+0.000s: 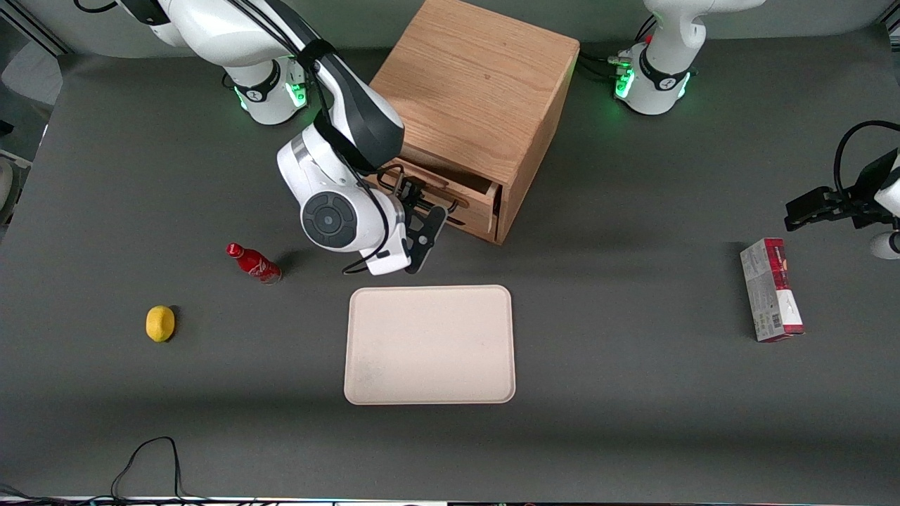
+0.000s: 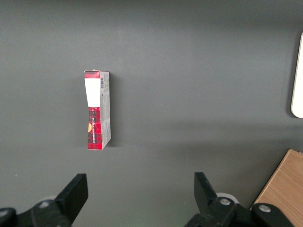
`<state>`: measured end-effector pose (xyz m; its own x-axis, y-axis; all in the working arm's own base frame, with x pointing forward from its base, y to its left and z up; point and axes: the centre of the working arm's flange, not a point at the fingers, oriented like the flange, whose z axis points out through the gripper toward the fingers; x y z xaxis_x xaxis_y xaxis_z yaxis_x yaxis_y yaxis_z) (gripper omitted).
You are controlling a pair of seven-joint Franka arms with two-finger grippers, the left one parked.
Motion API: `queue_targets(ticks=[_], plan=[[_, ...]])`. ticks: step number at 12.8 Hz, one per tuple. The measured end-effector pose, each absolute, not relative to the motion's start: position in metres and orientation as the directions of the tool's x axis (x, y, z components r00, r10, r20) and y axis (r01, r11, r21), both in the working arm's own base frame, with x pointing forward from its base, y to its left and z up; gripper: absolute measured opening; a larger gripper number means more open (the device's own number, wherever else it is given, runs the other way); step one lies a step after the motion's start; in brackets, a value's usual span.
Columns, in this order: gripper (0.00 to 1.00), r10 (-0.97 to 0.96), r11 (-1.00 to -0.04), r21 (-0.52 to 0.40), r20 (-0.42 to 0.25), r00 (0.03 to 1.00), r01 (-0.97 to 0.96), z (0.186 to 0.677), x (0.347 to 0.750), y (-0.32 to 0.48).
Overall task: Open upper drawer
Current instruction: 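Pull the handle outward with the right gripper, sliding the drawer open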
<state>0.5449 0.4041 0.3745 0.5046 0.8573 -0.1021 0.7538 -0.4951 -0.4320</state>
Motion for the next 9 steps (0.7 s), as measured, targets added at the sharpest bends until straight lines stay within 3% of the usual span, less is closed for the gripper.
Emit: queue_targets(ticks=[9], plan=[[1.0, 0.848, -0.518, -0.382, -0.115, 0.517, 0.765, 0.37, 0.56, 0.39]])
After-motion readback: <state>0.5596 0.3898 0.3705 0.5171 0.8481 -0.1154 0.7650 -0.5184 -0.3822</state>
